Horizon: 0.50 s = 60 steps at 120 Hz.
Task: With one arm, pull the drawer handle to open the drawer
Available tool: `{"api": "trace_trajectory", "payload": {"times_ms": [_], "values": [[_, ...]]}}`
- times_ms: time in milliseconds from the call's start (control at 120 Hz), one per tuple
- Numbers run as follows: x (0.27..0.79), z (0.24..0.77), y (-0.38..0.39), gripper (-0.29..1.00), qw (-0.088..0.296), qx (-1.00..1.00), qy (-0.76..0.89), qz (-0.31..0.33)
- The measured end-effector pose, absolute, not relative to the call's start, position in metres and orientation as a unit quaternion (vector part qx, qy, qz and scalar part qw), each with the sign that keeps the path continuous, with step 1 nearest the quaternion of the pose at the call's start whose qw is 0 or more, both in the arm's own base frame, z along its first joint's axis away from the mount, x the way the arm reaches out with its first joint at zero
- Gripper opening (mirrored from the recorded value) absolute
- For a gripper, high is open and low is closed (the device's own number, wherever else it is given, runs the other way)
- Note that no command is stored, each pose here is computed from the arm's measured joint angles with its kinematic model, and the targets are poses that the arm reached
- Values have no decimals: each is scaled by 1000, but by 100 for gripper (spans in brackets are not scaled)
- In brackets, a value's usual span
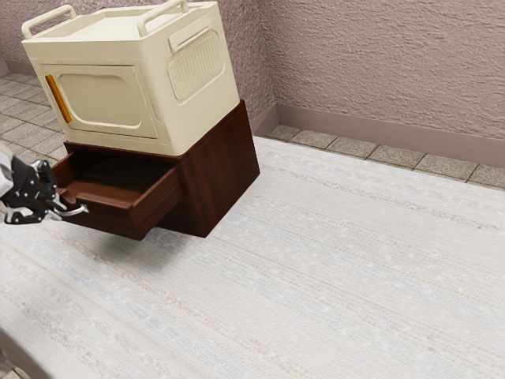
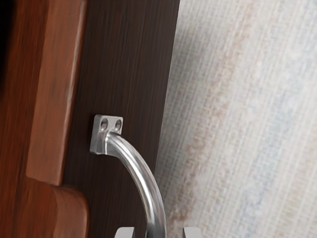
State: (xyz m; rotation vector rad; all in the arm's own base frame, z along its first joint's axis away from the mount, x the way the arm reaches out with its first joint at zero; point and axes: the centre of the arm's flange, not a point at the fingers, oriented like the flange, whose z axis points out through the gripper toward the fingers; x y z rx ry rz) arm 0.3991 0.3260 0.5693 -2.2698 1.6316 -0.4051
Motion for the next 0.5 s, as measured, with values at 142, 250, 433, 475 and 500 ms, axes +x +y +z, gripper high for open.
{"api": "trace_trajectory", "payload": {"times_ms": [142,250,433,475,500], "values": [[398,569,326,6,157,-793,571,-142],[395,570,325,6,158,-793,570,-144],[368,595,314,6,176,-786,570,-163],[355,614,312,10,185,-782,571,-169],[347,632,315,15,191,-780,571,-168]]}}
